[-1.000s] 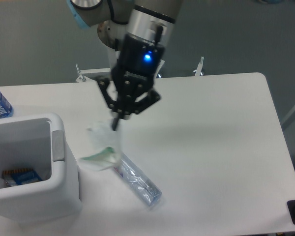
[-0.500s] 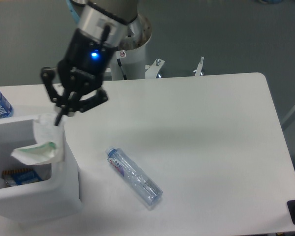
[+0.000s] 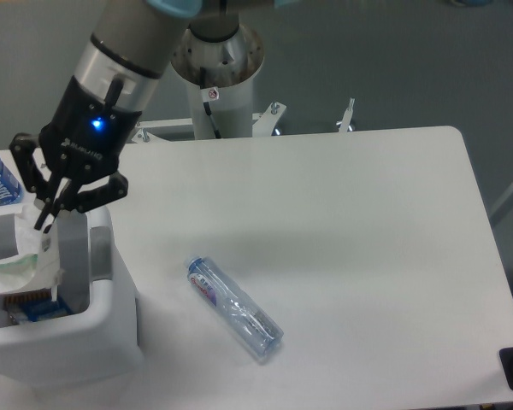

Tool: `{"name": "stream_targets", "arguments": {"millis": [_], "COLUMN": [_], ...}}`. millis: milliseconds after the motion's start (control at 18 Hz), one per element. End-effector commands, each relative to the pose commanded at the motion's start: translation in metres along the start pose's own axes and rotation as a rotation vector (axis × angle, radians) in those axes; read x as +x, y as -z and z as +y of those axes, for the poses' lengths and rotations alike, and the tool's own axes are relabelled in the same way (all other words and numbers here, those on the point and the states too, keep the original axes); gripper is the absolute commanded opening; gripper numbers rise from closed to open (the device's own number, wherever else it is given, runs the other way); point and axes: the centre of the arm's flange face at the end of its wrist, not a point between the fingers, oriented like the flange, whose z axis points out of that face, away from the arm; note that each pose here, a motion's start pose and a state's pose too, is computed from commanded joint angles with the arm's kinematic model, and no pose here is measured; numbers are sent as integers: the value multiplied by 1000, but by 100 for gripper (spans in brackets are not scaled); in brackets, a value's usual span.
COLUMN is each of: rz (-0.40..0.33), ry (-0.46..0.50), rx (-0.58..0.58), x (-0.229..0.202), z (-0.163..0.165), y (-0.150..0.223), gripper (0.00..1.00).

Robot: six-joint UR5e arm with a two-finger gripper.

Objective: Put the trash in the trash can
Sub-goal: 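Open the gripper to drop the tissue into the bin, then move the gripper to the clear water bottle and lower it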

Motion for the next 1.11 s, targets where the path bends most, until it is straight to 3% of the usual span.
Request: {"name": "stream_targets", "arguments": {"millis": [278, 611, 722, 944, 1111], "rz": [-7, -213, -273, -331, -383], "ry": [6, 35, 104, 216, 260], "rx": [5, 9, 29, 42, -7], "x": [1, -36, -62, -112, -149], "z": [-1, -4, -7, -9, -2], "y": [3, 14, 27, 39, 17], "gripper": [96, 100, 100, 100, 100]}}
